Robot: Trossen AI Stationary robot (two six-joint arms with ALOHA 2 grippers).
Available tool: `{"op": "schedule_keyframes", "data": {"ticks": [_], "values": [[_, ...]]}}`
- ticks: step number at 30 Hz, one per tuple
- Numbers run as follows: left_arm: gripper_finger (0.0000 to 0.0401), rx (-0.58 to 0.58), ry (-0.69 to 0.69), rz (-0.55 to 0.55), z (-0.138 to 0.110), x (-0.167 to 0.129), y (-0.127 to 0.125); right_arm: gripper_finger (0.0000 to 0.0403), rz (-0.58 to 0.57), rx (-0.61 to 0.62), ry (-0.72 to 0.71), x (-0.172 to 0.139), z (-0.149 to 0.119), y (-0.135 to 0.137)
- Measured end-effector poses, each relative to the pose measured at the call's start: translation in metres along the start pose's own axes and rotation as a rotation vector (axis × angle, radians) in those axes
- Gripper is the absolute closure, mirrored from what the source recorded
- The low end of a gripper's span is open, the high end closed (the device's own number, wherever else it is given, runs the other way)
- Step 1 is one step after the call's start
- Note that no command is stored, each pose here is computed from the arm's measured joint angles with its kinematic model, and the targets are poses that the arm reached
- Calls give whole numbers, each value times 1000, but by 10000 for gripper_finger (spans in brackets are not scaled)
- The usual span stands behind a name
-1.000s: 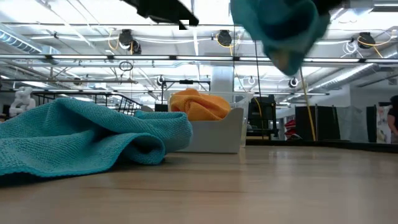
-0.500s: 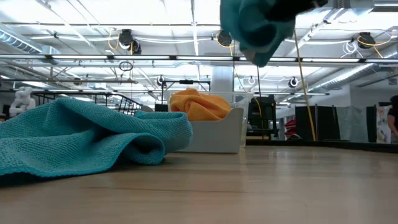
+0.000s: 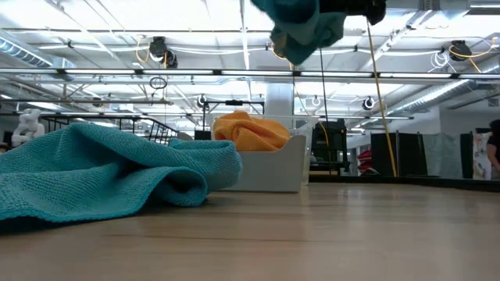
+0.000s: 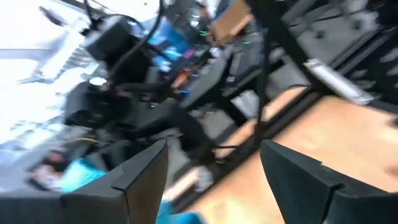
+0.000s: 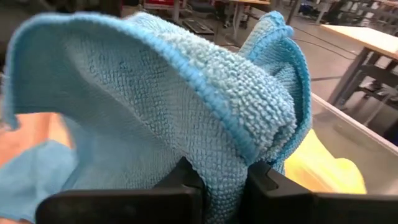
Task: Sort microfiber towel by color & place in baskets
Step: Put the right blue microfiber cloth into the black wire basket
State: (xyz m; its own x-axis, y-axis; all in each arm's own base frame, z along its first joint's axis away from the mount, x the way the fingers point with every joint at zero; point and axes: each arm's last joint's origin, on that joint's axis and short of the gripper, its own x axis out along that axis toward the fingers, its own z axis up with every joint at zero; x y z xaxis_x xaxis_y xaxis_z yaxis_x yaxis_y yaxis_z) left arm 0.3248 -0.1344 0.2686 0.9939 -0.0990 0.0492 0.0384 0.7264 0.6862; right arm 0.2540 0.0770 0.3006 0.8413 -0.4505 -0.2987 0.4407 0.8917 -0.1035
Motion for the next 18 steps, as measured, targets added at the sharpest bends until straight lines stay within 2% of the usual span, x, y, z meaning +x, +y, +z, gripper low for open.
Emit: {"op": "schedule_keyframes", "data": {"ticks": [4, 8, 18], "values": [[140, 76, 73, 119, -8, 6, 2, 367, 39, 4, 2, 5, -2, 6], [140, 84, 162, 207, -16, 8, 10, 367, 48, -1, -3, 9, -3, 10], [140, 114, 266, 267, -38, 13, 29, 367, 81, -17, -20, 11, -1, 13]]}}
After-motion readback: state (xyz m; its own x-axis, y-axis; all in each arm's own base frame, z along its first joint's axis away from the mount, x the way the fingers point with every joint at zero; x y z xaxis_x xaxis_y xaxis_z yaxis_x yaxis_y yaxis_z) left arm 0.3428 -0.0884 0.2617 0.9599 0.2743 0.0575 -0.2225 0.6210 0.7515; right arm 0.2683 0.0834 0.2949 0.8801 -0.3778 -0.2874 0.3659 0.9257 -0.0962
